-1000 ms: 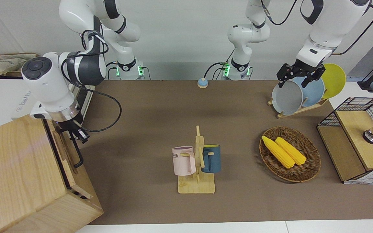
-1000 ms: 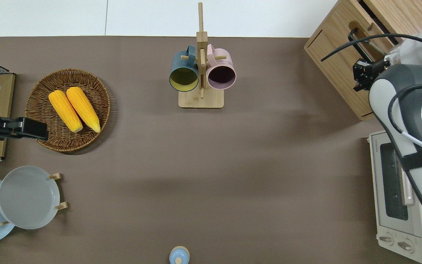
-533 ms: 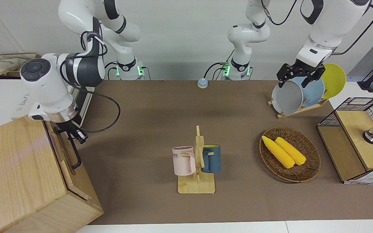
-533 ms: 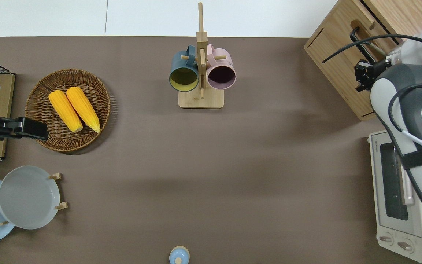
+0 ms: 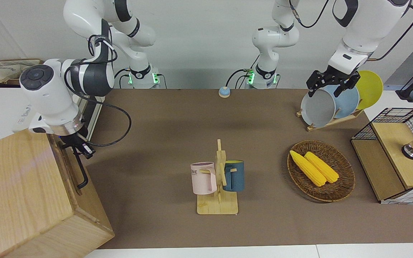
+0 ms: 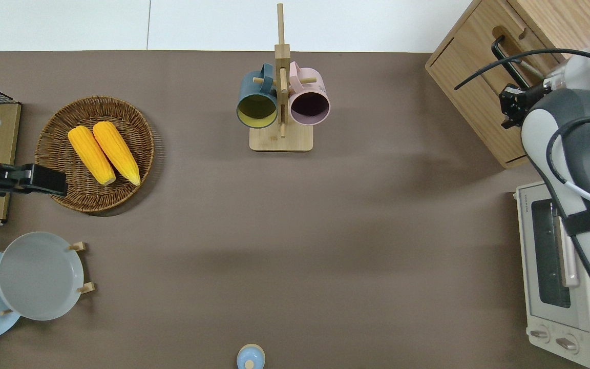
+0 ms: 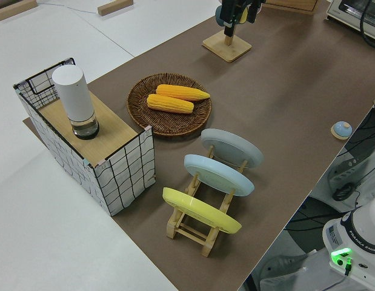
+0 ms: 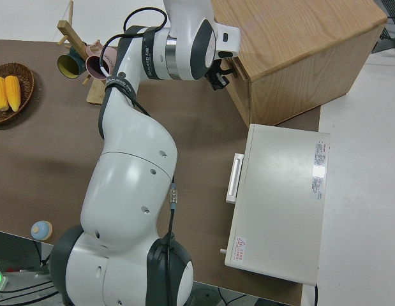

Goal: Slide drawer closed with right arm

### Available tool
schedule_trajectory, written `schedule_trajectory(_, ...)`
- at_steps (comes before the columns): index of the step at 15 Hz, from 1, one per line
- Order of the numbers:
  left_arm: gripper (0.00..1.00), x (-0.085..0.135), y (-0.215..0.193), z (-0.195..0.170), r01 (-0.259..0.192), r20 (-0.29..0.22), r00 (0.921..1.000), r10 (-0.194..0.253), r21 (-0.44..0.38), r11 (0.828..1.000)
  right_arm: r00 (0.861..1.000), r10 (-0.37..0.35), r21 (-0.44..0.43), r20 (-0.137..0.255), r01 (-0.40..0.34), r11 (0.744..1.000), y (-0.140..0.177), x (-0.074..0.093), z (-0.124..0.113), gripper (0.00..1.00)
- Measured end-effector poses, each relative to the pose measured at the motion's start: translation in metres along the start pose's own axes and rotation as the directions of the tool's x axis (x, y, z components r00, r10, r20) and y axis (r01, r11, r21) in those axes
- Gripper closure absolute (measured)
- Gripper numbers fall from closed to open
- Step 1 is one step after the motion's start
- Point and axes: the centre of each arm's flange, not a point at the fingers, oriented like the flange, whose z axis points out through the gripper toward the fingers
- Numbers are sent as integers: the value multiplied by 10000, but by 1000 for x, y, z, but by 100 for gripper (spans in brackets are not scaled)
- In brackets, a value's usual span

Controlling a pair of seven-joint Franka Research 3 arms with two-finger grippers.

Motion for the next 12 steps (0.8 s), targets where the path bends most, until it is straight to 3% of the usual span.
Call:
schedule_trajectory(6, 0, 0, 0, 0, 0, 0, 10000, 0, 0, 10000, 9996, -280, 64, 43, 279, 9996, -10, -8, -2, 99)
schedule_trajectory(9, 0, 0, 0, 0, 0, 0, 10000, 0, 0, 10000, 9974, -700, 35, 180, 700, 9975, -30, -27, -4, 99)
schedule_trajectory(12, 0, 0, 0, 0, 0, 0, 10000, 0, 0, 10000, 9883, -1463, -134, 440, 1470, 9890, -58, -59, -10, 99)
